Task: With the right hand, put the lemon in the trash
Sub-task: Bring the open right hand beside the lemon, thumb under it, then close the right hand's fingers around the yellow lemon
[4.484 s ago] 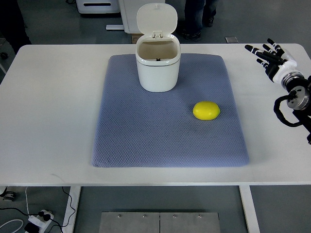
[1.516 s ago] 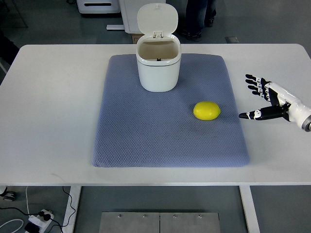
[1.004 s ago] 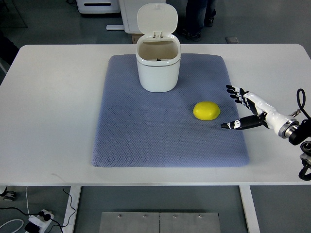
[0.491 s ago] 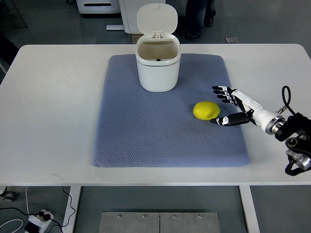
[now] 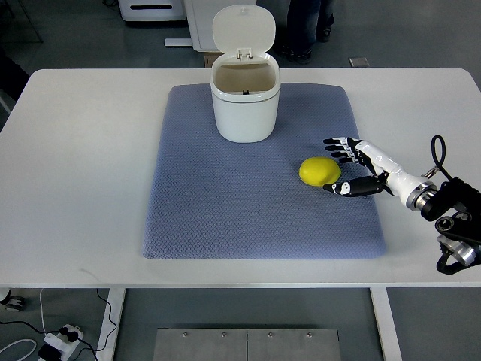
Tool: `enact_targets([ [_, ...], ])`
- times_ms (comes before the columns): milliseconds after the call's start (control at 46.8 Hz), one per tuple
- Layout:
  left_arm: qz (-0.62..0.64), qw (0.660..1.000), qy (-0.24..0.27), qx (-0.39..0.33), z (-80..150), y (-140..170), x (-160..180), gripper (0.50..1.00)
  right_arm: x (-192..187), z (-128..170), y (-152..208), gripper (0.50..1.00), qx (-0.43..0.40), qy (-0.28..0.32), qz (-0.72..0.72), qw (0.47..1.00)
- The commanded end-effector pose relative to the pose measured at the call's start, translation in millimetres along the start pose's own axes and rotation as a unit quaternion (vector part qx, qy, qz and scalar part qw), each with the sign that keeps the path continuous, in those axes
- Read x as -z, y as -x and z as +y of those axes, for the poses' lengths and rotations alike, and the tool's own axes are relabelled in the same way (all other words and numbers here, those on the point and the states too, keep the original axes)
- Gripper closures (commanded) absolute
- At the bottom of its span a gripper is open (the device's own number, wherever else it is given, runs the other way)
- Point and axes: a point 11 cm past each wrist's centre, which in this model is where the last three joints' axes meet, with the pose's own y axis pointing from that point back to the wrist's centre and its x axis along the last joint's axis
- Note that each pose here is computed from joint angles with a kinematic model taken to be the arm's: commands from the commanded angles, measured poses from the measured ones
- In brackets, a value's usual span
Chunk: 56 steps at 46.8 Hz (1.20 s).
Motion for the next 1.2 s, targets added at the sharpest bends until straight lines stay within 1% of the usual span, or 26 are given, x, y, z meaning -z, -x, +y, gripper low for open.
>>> enact_targets([
  [0,0.0,1.0,0.0,0.0,0.0,0.0,-0.1,0.5,0.0,-0.7,3.1,0.676,0.002,0.0,0.002,1.0],
  [128,0.0,1.0,0.0,0.0,0.0,0.0,-0.1,0.5,-0.1,-1.2,5.5,0.687,0.004,0.0,0.001,1.0],
  [1110,0.0,1.0,0.001,0.0,-0.1,0.1,-1.0,0.5,6.6,-7.4,18.1,0.687,0.013,-0.01,-0.003,1.0],
  [1132,0.0,1.0,0.0,0.0,0.0,0.0,-0.1,0.5,6.9,-7.6,18.6,0.689,0.013,-0.011,-0.003,1.0],
  [1174,0.0,1.0,0.0,0.0,0.0,0.0,-0.1,0.5,6.9,-7.8,18.9,0.709,0.011,-0.011,-0.002,1.0],
])
